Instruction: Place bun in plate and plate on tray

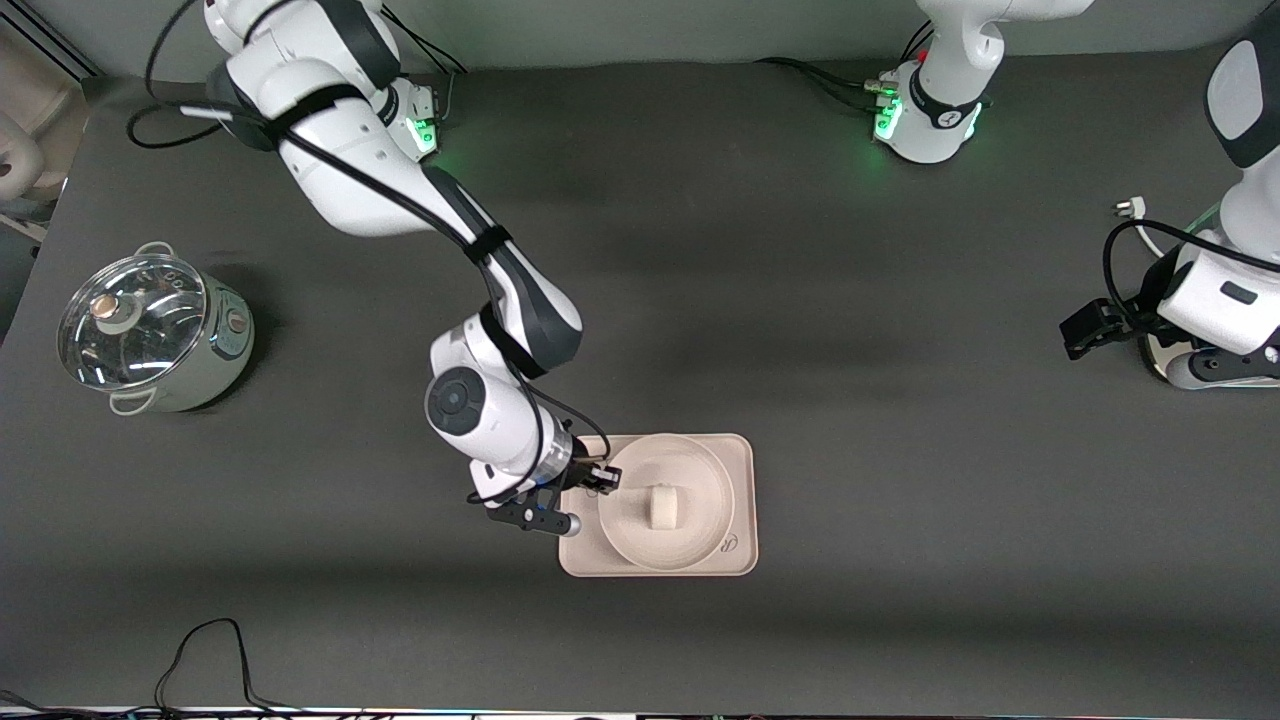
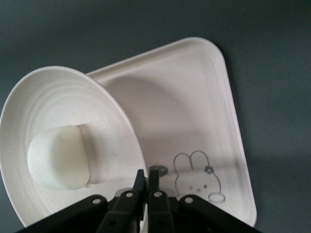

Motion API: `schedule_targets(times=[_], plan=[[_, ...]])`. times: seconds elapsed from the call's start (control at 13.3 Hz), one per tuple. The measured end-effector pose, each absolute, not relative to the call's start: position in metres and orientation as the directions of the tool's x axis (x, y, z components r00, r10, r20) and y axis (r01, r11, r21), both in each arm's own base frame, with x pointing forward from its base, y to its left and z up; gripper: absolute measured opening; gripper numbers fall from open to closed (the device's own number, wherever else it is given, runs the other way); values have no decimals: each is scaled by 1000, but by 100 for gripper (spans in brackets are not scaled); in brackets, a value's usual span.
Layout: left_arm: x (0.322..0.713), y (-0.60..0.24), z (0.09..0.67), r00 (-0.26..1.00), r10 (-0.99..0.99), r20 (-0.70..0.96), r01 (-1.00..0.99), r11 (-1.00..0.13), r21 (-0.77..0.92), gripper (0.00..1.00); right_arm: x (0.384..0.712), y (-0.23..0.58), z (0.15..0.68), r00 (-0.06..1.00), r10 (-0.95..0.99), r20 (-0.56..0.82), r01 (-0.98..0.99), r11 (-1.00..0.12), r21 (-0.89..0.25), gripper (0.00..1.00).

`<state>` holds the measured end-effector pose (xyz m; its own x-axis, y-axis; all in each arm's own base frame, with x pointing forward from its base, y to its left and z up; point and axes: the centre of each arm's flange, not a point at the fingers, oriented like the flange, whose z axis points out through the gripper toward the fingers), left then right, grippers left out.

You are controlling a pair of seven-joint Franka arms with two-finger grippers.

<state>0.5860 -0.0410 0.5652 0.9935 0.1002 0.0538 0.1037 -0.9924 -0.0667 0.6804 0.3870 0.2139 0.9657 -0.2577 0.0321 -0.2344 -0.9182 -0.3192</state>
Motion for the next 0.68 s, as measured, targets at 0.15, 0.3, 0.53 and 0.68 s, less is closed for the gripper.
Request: schedule_targets(times=[0.15, 0.3, 0.53, 0.68], plan=[[586, -43, 565, 994, 95, 54, 99, -993, -68, 100, 679, 387, 192, 967, -255, 27, -234, -920, -314, 4], [586, -43, 565, 994, 96, 54, 99, -993, -70, 100, 681, 387, 193, 967, -254, 30, -232, -920, -317, 9], [586, -42, 565, 994, 97, 53, 101, -992, -72, 100, 686, 391, 206, 967, -249, 55, -217, -919, -330, 24], [586, -39, 564, 993, 102, 52, 106, -992, -72, 100, 693, 392, 232, 966, -241, 96, -195, -919, -343, 42]])
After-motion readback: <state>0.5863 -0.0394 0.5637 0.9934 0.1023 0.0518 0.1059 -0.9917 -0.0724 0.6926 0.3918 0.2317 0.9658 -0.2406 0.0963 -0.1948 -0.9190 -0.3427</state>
